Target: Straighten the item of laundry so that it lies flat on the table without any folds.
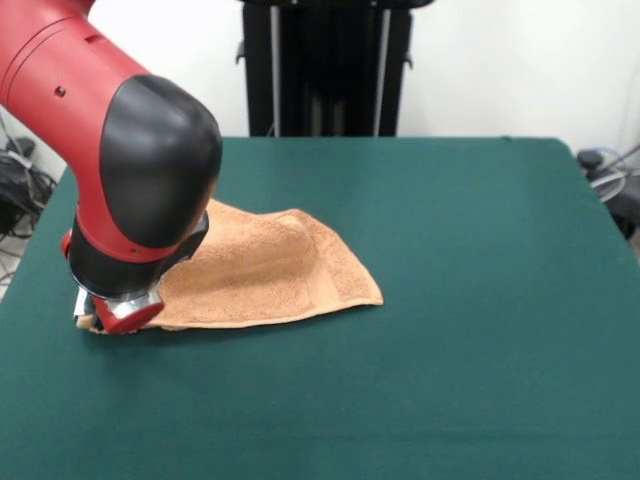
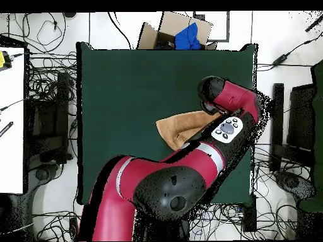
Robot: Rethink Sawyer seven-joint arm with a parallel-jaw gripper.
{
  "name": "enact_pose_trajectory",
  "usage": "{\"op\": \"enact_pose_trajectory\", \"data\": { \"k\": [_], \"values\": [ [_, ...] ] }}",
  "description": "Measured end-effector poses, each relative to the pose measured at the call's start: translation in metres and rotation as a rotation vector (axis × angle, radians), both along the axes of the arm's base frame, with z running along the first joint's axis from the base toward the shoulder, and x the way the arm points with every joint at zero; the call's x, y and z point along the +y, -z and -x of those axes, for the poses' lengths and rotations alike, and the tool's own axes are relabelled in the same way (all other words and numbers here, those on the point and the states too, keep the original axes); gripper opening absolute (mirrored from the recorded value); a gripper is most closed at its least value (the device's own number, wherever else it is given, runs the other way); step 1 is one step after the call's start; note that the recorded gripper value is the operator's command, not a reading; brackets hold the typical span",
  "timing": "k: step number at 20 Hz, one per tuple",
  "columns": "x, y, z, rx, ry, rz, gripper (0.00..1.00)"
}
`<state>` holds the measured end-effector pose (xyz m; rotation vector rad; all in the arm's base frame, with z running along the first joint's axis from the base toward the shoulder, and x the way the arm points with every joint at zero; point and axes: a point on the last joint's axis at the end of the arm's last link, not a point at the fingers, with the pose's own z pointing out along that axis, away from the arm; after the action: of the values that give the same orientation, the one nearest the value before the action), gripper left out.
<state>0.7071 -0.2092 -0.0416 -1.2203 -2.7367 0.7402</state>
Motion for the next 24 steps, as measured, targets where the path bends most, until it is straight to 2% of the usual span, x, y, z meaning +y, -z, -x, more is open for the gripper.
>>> {"op": "enact_pose_trajectory", "data": {
  "k": [13,24],
  "values": [
    [0.001,-0.002,-0.001,0.012,0.008,-0.011,0.0],
    [-0.014,-0.027,-0.02,-0.008,0.023,-0.027,0.0]
  ]
}}
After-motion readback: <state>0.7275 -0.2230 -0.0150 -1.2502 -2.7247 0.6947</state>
